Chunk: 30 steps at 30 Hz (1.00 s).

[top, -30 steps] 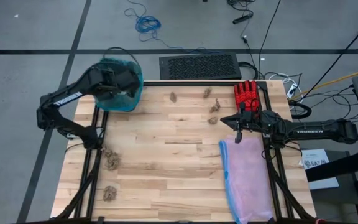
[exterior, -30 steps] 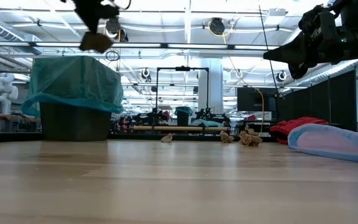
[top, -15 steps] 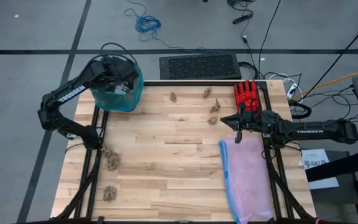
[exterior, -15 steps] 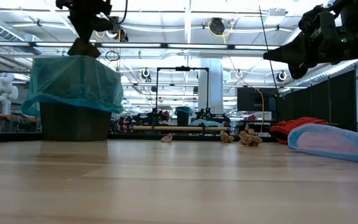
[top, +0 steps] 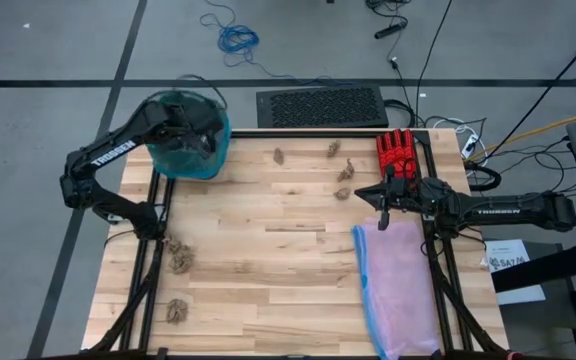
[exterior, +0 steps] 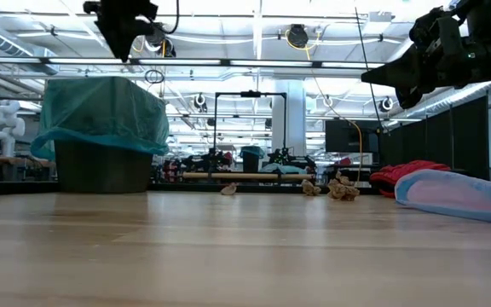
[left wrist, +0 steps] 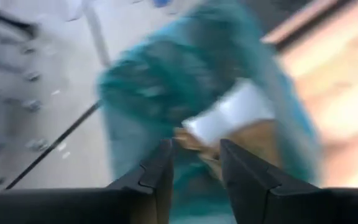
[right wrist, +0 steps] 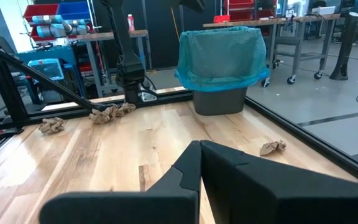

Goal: Place trash/remove bag and relplace
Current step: Put the brown napkin into the black trash bin

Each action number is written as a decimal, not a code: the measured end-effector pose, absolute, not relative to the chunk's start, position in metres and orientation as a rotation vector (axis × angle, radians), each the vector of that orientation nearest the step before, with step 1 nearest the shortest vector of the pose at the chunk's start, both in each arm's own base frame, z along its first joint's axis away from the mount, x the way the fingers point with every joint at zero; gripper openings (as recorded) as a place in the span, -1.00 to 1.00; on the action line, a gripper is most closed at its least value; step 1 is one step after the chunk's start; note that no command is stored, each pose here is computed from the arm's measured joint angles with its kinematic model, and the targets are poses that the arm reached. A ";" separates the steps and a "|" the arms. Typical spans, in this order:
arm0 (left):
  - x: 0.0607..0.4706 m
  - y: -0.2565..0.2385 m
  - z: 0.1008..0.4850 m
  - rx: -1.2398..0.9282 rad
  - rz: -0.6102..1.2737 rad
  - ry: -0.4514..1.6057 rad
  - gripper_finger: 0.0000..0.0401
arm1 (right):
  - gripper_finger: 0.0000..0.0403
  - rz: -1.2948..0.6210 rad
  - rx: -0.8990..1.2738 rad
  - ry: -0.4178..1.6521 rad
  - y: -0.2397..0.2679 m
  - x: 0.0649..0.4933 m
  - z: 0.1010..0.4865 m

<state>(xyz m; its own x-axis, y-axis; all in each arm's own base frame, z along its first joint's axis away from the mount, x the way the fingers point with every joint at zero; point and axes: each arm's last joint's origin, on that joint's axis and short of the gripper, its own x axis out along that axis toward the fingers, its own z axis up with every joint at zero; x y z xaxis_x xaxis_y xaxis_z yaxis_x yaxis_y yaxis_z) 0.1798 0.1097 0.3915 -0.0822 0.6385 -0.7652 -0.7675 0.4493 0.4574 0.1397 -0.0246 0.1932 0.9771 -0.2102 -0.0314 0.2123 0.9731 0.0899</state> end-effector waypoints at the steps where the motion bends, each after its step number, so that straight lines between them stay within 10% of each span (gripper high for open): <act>1: 0.183 0.104 0.391 -0.145 1.125 1.169 -0.47 | -1.00 -0.213 0.091 0.022 -0.025 0.140 0.193; 7: 0.205 0.063 0.388 -0.203 0.909 1.126 -0.95 | -1.00 -0.213 0.093 0.022 -0.025 0.140 0.193; 30: 0.195 -0.103 0.256 -0.513 0.856 1.420 -1.00 | -1.00 -0.213 0.095 0.025 -0.025 0.140 0.193</act>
